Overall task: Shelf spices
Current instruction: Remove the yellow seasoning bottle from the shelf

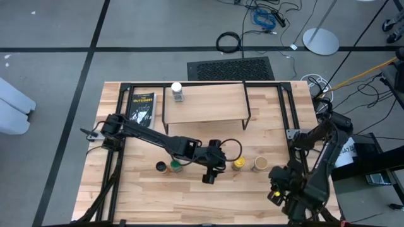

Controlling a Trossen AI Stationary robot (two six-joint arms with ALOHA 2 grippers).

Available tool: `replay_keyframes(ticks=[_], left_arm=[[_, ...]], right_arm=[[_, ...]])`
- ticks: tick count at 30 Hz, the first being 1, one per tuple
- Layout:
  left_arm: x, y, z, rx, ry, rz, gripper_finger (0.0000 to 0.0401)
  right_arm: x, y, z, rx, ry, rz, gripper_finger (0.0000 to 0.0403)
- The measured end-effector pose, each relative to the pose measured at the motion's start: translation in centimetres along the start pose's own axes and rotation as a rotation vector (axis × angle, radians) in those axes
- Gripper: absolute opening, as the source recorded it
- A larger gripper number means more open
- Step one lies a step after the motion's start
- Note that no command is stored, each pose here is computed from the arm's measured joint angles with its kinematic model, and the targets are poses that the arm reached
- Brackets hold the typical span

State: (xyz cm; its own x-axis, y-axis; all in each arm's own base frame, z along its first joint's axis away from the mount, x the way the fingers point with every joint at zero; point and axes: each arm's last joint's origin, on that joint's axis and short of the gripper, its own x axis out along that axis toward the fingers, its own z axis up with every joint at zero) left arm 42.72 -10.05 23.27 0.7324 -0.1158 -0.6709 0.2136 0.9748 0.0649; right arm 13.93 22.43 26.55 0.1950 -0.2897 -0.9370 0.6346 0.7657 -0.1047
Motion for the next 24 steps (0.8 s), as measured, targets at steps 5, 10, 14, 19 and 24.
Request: replay_keyframes(ticks=[5,10,14,19,24], left_arm=[[1.3,0.1,-0.6,0.006,0.016,0.004,0.0271],[2.0,0.2,-1.0,0.040,0.023,0.009,0.0249],[2.2,0.7,-0.9,0.037,0.010,0.018,0.0227],[2.2,1.6,-0.9,0.023,0.010,0.033,0.0206],[2.2,1.9,-0.9,0.017,0.010,0.020,0.0195]], right_arm=[[3.3,0.2,-1.3,0.040,0.040,-0.042,0.0144],[5.4,-0.2,-1.8,0.099,0.027,-0.058,0.0100],[6.7,-0.7,-1.8,0.137,0.010,-0.094,0.0068],[7.9,-0.9,-1.6,0.146,0.001,-0.096,0.0034],[8.3,-0.5,-1.0,0.149,-0.033,-0.059,0.0011]])
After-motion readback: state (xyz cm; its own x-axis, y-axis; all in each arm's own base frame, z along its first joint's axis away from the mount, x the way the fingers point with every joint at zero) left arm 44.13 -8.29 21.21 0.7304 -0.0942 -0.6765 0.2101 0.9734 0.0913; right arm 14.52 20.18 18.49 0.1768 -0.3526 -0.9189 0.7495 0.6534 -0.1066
